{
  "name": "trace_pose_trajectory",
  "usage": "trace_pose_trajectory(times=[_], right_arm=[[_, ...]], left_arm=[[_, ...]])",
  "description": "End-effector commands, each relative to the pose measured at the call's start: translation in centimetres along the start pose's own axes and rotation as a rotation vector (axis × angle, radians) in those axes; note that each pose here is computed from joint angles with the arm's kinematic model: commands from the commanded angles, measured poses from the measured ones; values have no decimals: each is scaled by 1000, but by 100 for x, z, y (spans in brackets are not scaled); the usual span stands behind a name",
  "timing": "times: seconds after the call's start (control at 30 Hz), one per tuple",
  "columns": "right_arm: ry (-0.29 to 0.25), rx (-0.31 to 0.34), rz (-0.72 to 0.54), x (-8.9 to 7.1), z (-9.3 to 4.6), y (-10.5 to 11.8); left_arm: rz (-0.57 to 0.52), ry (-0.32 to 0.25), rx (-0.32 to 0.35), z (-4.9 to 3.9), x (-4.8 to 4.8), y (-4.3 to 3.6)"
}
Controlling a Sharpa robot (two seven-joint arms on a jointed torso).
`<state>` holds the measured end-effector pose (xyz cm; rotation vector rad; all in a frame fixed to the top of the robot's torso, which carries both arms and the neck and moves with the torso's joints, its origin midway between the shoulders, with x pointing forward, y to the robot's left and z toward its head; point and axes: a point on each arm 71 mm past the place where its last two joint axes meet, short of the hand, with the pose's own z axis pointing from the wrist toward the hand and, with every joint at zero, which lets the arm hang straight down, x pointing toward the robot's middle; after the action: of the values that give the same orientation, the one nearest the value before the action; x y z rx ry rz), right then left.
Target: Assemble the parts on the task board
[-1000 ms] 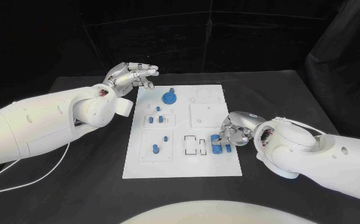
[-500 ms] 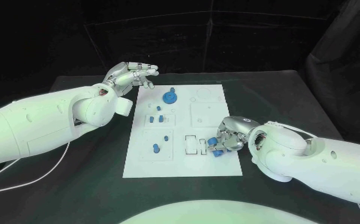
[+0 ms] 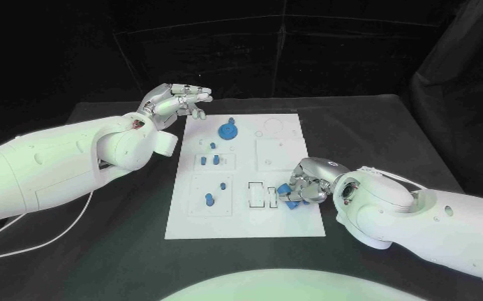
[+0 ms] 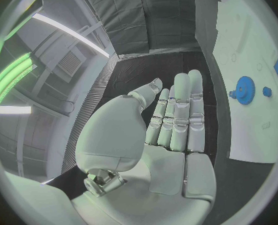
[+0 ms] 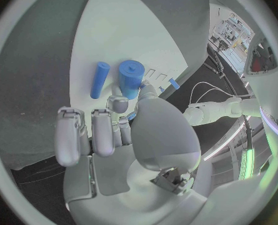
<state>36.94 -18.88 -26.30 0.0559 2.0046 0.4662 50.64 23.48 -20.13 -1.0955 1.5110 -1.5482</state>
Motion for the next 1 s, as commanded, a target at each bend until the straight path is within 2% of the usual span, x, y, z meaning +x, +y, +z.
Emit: trace_pose_trajectory(times=[0.03, 0.23, 0.47, 0.7, 1.0], right_arm=[[-23, 36, 138, -5, -54, -12], [-44, 21, 247, -34, -161, 60], [-41, 9, 300, -24, -179, 145], [-42, -2, 320, 3, -119, 244], [-3, 4, 287, 77, 9, 356]], left_arm=[[-8, 12, 2, 4, 14, -10], [-9, 16, 1, 12, 27, -7], [-10, 20, -1, 14, 39, -5], [-12, 23, -3, 13, 48, -4], [-14, 28, -5, 14, 58, -3]])
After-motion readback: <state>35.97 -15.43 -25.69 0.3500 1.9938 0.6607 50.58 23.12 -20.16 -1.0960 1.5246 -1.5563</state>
